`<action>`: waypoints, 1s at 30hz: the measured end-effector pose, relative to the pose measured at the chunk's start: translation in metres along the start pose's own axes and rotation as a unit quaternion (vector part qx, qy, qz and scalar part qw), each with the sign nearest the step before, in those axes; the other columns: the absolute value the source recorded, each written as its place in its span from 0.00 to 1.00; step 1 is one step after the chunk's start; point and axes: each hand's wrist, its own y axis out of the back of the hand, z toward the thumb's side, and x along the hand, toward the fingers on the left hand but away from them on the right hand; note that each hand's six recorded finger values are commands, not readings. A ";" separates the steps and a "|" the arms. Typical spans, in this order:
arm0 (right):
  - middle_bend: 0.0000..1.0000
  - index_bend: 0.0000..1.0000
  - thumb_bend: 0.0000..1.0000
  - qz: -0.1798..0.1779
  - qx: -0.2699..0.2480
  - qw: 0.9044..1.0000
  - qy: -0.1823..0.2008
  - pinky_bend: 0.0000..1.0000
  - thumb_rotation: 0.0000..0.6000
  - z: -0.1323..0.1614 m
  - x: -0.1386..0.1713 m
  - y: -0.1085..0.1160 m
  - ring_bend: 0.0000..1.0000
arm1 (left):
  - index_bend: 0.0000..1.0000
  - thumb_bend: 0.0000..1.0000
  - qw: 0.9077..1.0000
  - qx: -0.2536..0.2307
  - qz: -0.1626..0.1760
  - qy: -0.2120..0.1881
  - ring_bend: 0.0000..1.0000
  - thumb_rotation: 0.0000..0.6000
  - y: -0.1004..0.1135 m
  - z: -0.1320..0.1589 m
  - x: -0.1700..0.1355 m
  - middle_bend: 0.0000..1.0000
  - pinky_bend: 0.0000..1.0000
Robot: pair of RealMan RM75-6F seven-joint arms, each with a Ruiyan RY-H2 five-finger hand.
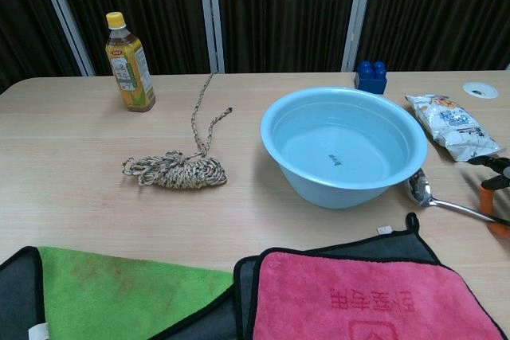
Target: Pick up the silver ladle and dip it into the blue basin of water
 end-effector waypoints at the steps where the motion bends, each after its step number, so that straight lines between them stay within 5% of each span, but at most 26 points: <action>1: 0.00 0.59 0.34 0.000 0.000 1.000 0.000 0.00 1.00 0.000 0.000 -0.001 0.00 | 0.00 0.44 1.000 0.000 0.000 0.000 0.00 1.00 0.000 0.000 0.000 0.00 0.00; 21: 0.05 0.69 0.42 -0.022 0.016 1.000 -0.002 0.00 1.00 -0.009 0.006 0.018 0.00 | 0.00 0.43 1.000 -0.004 -0.003 -0.007 0.00 1.00 0.001 0.002 -0.002 0.00 0.00; 30: 0.06 0.70 0.43 0.008 0.053 0.999 -0.009 0.00 1.00 -0.016 0.008 0.022 0.00 | 0.00 0.44 1.000 -0.005 -0.005 -0.009 0.00 1.00 0.001 0.002 -0.002 0.00 0.00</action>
